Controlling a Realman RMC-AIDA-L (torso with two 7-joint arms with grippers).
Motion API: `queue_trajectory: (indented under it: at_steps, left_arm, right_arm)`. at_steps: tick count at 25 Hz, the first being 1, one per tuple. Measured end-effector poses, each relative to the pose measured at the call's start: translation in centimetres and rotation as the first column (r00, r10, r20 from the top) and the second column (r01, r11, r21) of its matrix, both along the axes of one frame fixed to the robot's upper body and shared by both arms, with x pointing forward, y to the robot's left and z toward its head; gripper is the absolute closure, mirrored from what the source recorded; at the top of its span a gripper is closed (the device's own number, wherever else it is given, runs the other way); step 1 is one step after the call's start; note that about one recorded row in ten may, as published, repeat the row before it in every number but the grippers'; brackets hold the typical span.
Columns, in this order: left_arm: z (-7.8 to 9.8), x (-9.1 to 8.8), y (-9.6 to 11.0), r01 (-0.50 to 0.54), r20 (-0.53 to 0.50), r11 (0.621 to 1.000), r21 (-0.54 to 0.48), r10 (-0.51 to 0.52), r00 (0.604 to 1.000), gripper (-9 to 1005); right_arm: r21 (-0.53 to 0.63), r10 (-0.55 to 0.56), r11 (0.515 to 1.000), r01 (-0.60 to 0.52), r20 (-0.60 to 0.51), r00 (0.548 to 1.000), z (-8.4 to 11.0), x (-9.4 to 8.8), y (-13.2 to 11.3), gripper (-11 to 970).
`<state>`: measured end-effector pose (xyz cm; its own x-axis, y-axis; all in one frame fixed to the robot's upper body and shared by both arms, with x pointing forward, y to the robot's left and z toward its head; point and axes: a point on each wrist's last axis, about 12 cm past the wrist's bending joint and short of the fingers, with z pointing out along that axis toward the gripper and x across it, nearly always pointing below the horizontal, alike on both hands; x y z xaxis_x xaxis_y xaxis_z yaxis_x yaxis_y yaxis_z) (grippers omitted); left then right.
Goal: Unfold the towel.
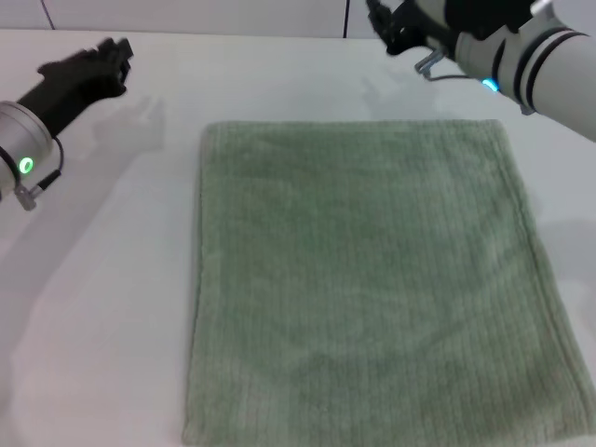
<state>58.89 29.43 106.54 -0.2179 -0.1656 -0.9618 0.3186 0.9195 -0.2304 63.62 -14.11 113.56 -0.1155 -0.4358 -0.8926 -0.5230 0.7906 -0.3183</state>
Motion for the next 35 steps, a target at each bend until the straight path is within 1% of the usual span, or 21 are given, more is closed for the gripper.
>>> queue_trajectory:
  at_steps: [2, 3, 6, 7, 9, 11, 12, 13, 14, 16, 17, 18, 21, 22, 24, 26, 27, 28, 29, 32, 35]
  left_arm:
    - [0.5, -0.3, 0.6, -0.012, 0.058, 1.0, 0.0, 0.012, 0.998, 793]
    - [0.5, -0.3, 0.6, -0.012, 0.058, 1.0, 0.0, 0.012, 0.998, 774]
    - [1.0, -0.5, 1.0, -0.021, 0.127, 1.0, 0.013, 0.019, 0.992, 717]
    - [1.1, -0.6, 1.1, -0.024, 0.142, 1.0, 0.018, 0.021, 0.99, 698]
    - [1.3, -0.6, 1.2, -0.027, 0.167, 0.999, 0.027, 0.022, 0.986, 659]
    - [1.4, -0.7, 1.3, -0.037, 0.183, 0.999, 0.036, 0.03, 0.983, 621]
    - [1.4, -0.6, 1.5, -0.054, 0.194, 0.998, 0.042, 0.045, 0.98, 602]
    - [1.4, -0.6, 1.5, -0.054, 0.194, 0.998, 0.042, 0.045, 0.98, 583]
    - [1.4, -0.6, 1.5, -0.062, 0.199, 0.997, 0.043, 0.052, 0.979, 564]
    - [1.4, -0.7, 1.7, -0.078, 0.209, 0.996, 0.036, 0.068, 0.975, 481]
    - [1.3, -0.8, 1.9, -0.094, 0.225, 0.995, 0.023, 0.086, 0.97, 439]
    - [1.3, -0.8, 1.9, -0.094, 0.225, 0.995, 0.023, 0.086, 0.97, 398]
    - [1.1, -1.2, 2.1, -0.112, 0.246, 0.994, 0.011, 0.106, 0.964, 289]
    - [0.9, -1.5, 2.3, -0.122, 0.254, 0.992, 0.012, 0.115, 0.96, 255]
    - [0.7, -1.7, 2.4, -0.128, 0.257, 0.992, 0.011, 0.121, 0.959, 188]
    - [0.5, -2.2, 2.6, -0.137, 0.27, 0.991, 0.006, 0.13, 0.954, 188]
    - [0.4, -2.8, 2.9, -0.148, 0.3, 0.989, 0.002, 0.141, 0.944, 188]
    - [0.4, -3.1, 3.0, -0.155, 0.311, 0.988, 0.002, 0.146, 0.939, 188]
    - [0.4, -3.1, 3.0, -0.155, 0.311, 0.988, 0.002, 0.146, 0.939, 188]
    - [0.6, -4.0, 3.7, -0.178, 0.364, 0.984, 0.002, 0.165, 0.917, 188]
    - [0.7, -4.3, 3.8, -0.179, 0.376, 0.984, -0.003, 0.167, 0.912, 188]
  right_arm:
    - [0.04, -0.05, 0.998, 0.049, 0.048, 0.998, 0.0, 0.2, -0.7, 656]
    - [0.04, -0.05, 0.998, 0.049, 0.048, 0.998, 0.0, 0.2, -0.7, 616]
    - [0.058, -0.092, 0.995, 0.087, 0.085, 0.992, -0.3, 0.3, -1.4, 497]
    - [0.085, -0.13, 0.989, 0.121, 0.114, 0.985, -0.6, 0.3, -1.9, 457]
    - [0.102, -0.151, 0.985, 0.138, 0.132, 0.98, -0.7, 0.2, -2.2, 405]
    - [0.132, -0.191, 0.977, 0.169, 0.178, 0.965, -1.0, -0.2, -2.6, 353]
    - [0.16, -0.222, 0.969, 0.187, 0.241, 0.945, -1.6, -0.9, -2.9, 326]
    - [0.16, -0.222, 0.969, 0.187, 0.241, 0.945, -1.6, -0.9, -2.9, 300]
    - [0.177, -0.234, 0.965, 0.191, 0.264, 0.936, -1.7, -1.1, -3.0, 274]
    - [0.223, -0.262, 0.954, 0.201, 0.295, 0.919, -2.2, -1.7, -3.4, 222]
    - [0.273, -0.299, 0.937, 0.217, 0.306, 0.904, -2.5, -1.9, -4.1, 215]
    - [0.273, -0.299, 0.937, 0.217, 0.306, 0.904, -2.5, -1.9, -4.1, 208]
    - [0.353, -0.352, 0.905, 0.238, 0.309, 0.884, -3.0, -2.3, -5.4, 186]
    - [0.392, -0.372, 0.888, 0.239, 0.308, 0.876, -3.6, -2.7, -6.1, 179]
    - [0.406, -0.378, 0.883, 0.237, 0.314, 0.871, -3.8, -2.9, -6.4, 179]
    - [0.421, -0.383, 0.878, 0.229, 0.33, 0.863, -4.2, -3.3, -6.9, 179]
    - [0.424, -0.378, 0.88, 0.214, 0.351, 0.857, -4.4, -3.7, -7.2, 179]
    - [0.424, -0.376, 0.881, 0.209, 0.359, 0.854, -4.5, -3.8, -7.3, 179]
    - [0.424, -0.376, 0.881, 0.209, 0.359, 0.854, -4.5, -3.8, -7.3, 179]
    - [0.425, -0.369, 0.884, 0.195, 0.377, 0.85, -4.5, -4.1, -7.3, 179]
    - [0.421, -0.363, 0.887, 0.191, 0.377, 0.852, -4.6, -4.1, -7.3, 179]
